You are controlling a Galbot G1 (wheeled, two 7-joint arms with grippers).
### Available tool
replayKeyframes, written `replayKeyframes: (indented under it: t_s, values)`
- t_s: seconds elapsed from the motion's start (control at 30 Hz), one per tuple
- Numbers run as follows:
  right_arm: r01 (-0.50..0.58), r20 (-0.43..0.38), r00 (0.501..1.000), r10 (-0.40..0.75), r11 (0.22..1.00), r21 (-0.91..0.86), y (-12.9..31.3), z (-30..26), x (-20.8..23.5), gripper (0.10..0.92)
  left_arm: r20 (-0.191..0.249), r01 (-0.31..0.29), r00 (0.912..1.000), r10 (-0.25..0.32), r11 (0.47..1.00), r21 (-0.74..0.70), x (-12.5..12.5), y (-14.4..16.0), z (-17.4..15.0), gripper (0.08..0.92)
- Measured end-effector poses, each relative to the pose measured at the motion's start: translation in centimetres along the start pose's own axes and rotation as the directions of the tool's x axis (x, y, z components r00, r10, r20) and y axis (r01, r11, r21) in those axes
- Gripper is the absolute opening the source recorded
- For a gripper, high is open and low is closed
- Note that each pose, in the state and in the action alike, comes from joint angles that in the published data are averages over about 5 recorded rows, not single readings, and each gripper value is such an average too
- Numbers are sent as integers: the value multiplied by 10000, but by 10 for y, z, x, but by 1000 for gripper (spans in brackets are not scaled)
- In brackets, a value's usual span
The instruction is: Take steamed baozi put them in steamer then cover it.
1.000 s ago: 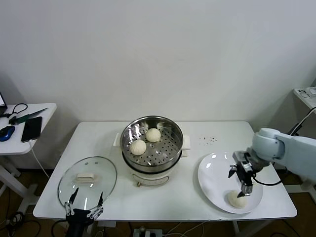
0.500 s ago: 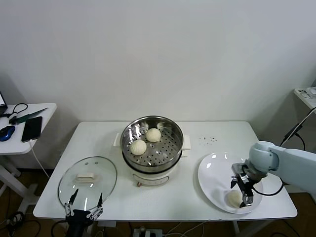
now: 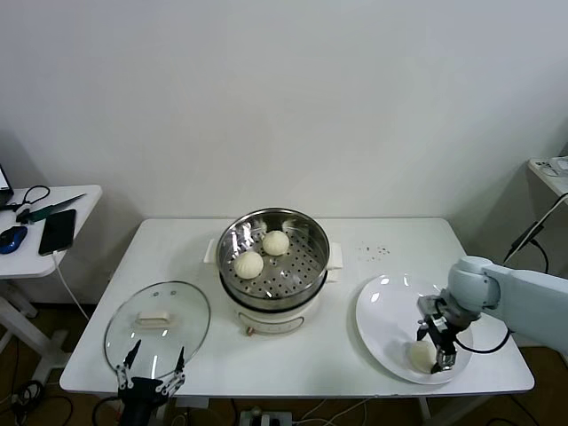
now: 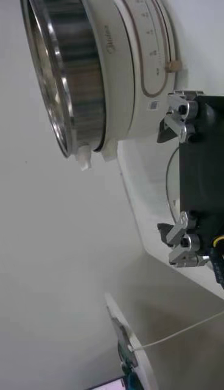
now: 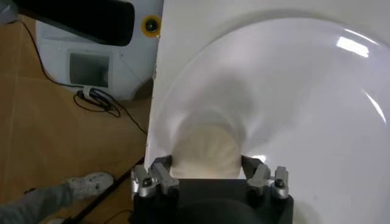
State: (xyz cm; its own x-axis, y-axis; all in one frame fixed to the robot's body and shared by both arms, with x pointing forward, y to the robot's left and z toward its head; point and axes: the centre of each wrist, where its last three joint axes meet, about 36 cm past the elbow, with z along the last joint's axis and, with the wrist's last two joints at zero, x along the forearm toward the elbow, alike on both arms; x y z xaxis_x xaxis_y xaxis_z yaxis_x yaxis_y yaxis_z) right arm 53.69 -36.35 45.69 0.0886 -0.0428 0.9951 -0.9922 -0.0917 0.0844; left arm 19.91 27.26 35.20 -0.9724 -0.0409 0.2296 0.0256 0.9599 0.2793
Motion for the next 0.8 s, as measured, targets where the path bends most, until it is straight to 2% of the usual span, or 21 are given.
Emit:
replayKeyframes:
  t_s: [0.27,0.47,0.63,0.8]
  values:
    - [-327,-130,9994,335,9977,587,-10,-4,15,714,22,4,10000,-4,10000,13,0,0,-1,823]
    - [-1023,-226,9937,1096,9718,2124,-34,-16,59,713,22,-23,10000,22,10000,27,0,-1,-1,823]
    - [-1615,-315,9814,1891,9041,3956,-63,-39,116,712,-2,-43,10000,43,10000,22,1,-1,0,823]
    - [-2016,-378,9612,2733,7892,5801,-91,-74,182,712,7,-43,10000,43,10000,27,0,-2,0,823]
